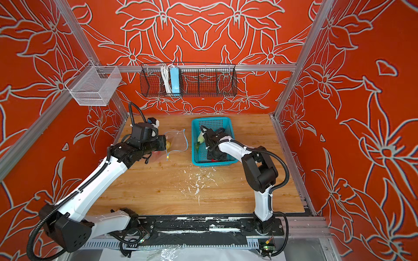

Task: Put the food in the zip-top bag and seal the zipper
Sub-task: 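Lower the open right gripper around the red apple in the basket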

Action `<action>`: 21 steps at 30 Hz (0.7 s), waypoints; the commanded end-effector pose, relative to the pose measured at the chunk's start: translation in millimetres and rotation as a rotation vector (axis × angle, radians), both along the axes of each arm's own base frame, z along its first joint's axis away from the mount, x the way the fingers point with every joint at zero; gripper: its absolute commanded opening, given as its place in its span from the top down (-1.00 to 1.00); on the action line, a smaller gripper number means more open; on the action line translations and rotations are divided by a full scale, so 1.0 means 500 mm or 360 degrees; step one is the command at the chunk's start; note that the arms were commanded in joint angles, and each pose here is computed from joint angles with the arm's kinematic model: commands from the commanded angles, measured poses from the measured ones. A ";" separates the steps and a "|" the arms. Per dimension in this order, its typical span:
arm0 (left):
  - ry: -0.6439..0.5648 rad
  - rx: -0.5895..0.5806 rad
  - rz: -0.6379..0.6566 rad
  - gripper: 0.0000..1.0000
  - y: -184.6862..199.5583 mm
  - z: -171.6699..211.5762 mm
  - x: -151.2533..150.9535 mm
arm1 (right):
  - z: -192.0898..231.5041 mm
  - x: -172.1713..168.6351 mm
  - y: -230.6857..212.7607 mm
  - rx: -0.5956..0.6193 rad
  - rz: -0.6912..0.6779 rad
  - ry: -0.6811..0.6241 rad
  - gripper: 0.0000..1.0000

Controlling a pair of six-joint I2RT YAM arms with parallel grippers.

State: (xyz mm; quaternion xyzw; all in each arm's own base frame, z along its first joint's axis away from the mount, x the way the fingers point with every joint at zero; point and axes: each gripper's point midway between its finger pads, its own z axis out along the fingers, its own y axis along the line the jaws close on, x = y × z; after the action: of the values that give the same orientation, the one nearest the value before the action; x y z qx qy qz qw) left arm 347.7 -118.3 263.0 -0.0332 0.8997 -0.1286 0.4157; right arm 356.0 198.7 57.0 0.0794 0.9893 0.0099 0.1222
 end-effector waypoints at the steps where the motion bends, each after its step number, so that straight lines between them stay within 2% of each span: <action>1: -0.0018 -0.0005 0.0014 1.00 0.007 0.007 -0.002 | -0.007 -0.003 0.000 0.0009 -0.0022 0.0034 -0.10; 4: -0.0016 -0.0007 0.0016 1.00 0.007 0.006 -0.002 | 0.002 -0.002 0.004 0.0040 -0.0023 0.0009 -0.03; 13: -0.0017 -0.0007 0.0016 1.00 0.007 0.006 -0.002 | 0.038 0.003 0.008 0.0107 -0.0019 -0.0085 0.02; 21: -0.0017 -0.0006 0.0015 1.00 0.008 0.006 -0.003 | 0.036 -0.001 0.011 0.0129 -0.0021 -0.0080 0.05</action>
State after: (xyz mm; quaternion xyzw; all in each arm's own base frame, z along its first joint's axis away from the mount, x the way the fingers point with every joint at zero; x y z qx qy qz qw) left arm 347.7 -118.3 263.0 -0.0332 0.8997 -0.1286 0.4157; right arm 361.5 207.7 74.5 0.0803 0.9843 0.0474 0.1496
